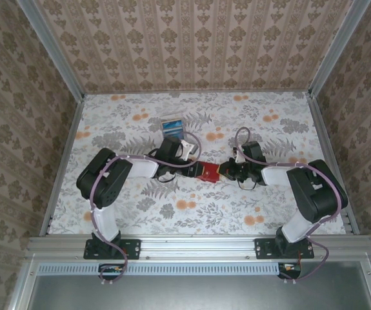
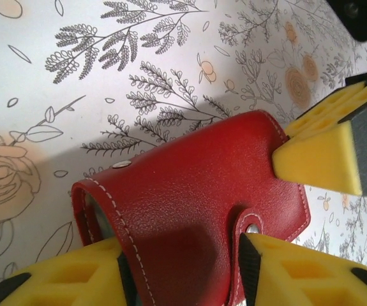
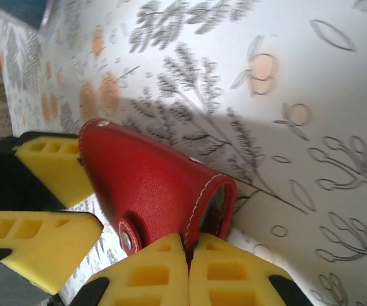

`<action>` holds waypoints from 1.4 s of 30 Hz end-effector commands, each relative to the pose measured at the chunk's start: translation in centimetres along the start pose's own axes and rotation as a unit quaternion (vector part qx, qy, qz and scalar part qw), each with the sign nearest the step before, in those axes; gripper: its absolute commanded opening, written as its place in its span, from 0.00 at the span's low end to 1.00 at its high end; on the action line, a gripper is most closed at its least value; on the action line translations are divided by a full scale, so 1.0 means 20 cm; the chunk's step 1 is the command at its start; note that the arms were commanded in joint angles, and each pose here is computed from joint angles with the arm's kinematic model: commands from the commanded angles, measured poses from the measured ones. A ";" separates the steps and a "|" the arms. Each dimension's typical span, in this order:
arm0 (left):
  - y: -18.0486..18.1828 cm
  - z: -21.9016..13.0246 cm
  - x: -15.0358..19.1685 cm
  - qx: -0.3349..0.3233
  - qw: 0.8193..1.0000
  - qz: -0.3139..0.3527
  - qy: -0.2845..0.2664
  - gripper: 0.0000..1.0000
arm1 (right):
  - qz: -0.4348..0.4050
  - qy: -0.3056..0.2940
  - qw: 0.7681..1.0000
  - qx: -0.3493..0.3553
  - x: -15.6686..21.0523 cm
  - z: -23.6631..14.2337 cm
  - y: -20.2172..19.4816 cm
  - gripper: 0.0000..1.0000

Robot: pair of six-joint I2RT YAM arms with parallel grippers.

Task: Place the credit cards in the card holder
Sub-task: Pick up the card holder from the center of the table, then pass the card holder.

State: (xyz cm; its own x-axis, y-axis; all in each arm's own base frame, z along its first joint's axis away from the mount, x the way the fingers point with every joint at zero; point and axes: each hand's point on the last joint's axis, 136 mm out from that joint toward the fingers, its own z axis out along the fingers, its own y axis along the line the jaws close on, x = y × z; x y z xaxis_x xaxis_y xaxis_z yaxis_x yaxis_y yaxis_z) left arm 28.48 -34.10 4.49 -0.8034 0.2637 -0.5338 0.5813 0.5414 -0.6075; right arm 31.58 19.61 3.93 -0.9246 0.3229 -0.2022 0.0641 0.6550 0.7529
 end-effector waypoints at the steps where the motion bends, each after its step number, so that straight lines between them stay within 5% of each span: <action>1: -0.01 -0.15 -0.08 -0.002 0.999 0.013 -0.043 0.55 | -0.093 0.007 0.995 -0.041 0.00 -0.07 0.17 0.01; 9: -0.08 -0.50 -0.18 -0.061 0.980 0.125 -0.144 0.67 | -0.296 -0.040 0.953 -0.048 -0.03 -0.22 0.32 0.00; 12: -0.24 -0.51 -0.14 -0.015 0.972 0.191 -0.139 0.68 | -0.487 -0.033 0.871 -0.060 0.13 -0.26 0.45 0.00; 15: -0.36 -0.51 -0.06 -0.024 0.947 0.287 -0.141 0.70 | -0.572 -0.027 0.814 -0.093 0.22 -0.34 0.56 0.00; 21: -0.47 -0.52 0.02 0.003 0.935 0.336 -0.119 0.71 | -0.660 -0.008 0.747 -0.080 0.29 -0.46 0.58 0.00; 26: -0.54 -0.42 0.09 0.043 0.938 0.341 -0.054 0.60 | -0.677 -0.002 0.732 -0.080 0.30 -0.52 0.61 0.00; 29: -0.52 -0.37 0.11 0.027 0.935 0.352 -0.035 0.45 | -0.690 -0.011 0.718 -0.092 0.32 -0.54 0.65 0.00; 33: -0.58 -0.39 0.10 0.051 0.935 0.349 -0.046 0.07 | -0.688 -0.043 0.721 -0.065 0.27 -0.56 0.66 0.02; 34: -0.60 -0.41 0.09 0.054 0.934 0.349 -0.054 0.00 | -0.678 -0.064 0.731 -0.040 0.21 -0.55 0.65 0.13; 37: -0.57 -0.44 0.02 0.037 0.938 0.330 -0.101 0.00 | -0.604 -0.142 0.784 0.019 0.02 -0.56 0.64 0.41; 42: -0.36 -0.48 -0.11 -0.053 0.963 0.215 -0.151 0.00 | -0.445 -0.183 0.875 0.060 -0.07 -0.54 0.50 0.47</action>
State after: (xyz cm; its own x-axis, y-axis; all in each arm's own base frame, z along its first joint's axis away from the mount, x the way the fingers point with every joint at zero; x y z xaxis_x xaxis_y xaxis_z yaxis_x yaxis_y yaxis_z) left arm 21.73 -32.02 14.72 -0.3173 0.3655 -0.8751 0.9185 0.3479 -0.1877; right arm 27.31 20.30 18.88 -0.2835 -0.3920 -0.8752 -0.7688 0.6385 -0.0370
